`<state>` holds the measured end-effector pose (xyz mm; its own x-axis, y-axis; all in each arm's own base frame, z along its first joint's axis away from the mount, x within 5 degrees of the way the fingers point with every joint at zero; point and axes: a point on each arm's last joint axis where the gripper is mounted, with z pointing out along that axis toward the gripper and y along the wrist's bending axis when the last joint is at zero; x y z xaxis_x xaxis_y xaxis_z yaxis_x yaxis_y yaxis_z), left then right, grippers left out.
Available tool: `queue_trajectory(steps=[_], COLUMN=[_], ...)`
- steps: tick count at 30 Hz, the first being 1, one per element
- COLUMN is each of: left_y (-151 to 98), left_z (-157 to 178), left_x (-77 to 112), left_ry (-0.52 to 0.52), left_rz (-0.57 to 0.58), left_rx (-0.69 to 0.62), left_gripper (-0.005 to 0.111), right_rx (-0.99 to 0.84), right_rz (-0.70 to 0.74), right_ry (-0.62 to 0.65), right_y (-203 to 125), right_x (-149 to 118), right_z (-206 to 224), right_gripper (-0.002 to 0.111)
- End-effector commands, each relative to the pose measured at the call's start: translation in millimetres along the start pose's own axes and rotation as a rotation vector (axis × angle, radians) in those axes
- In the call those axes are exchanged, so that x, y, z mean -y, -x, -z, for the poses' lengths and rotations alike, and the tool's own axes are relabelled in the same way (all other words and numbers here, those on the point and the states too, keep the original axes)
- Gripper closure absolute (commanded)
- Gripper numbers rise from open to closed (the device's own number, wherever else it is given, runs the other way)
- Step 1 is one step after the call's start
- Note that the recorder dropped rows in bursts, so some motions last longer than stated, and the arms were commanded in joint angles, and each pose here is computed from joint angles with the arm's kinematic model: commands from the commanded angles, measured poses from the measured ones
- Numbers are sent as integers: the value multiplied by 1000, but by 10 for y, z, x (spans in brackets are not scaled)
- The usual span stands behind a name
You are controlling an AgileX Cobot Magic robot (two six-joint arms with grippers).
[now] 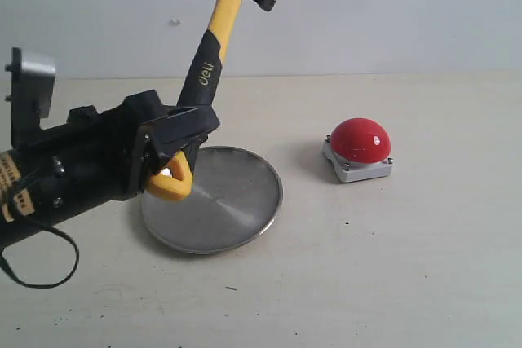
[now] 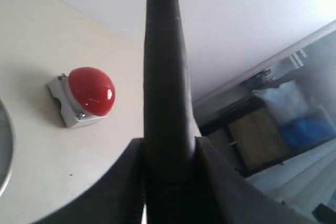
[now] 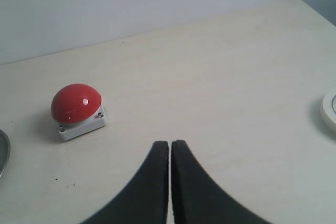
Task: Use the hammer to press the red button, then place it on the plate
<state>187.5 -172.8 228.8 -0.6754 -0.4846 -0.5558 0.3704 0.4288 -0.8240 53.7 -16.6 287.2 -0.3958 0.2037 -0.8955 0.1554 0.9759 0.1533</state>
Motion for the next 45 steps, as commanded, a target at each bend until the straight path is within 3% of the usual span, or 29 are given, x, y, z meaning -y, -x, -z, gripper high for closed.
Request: queue_trajectory(steps=[1,14,22,29,38,45], left_y=[82,61,-7,-120,11,18], left_z=[143,337,247,124,-12,-75], left_x=[61,-58,-172,-387,-312,-428], left_ry=[-159,-232,-219,-126,-166,-128], left_rz=[56,280,372,469,440,577], left_rx=[131,233,201,159,211,251], left_gripper=[107,107,107,107,107,107], right_rx=[11,9,8,8,8,9], right_rz=[9,10,21,21,35,38], right_ry=[2,5,20,20,34,42], right_y=[-6,-8,-10,-10,-21,-25], right_x=[1,-1,-15,-15,-28,-35], right_z=[-5,-5,-5,-5,-15,-20], right_gripper=[106,106,106,106,106,106])
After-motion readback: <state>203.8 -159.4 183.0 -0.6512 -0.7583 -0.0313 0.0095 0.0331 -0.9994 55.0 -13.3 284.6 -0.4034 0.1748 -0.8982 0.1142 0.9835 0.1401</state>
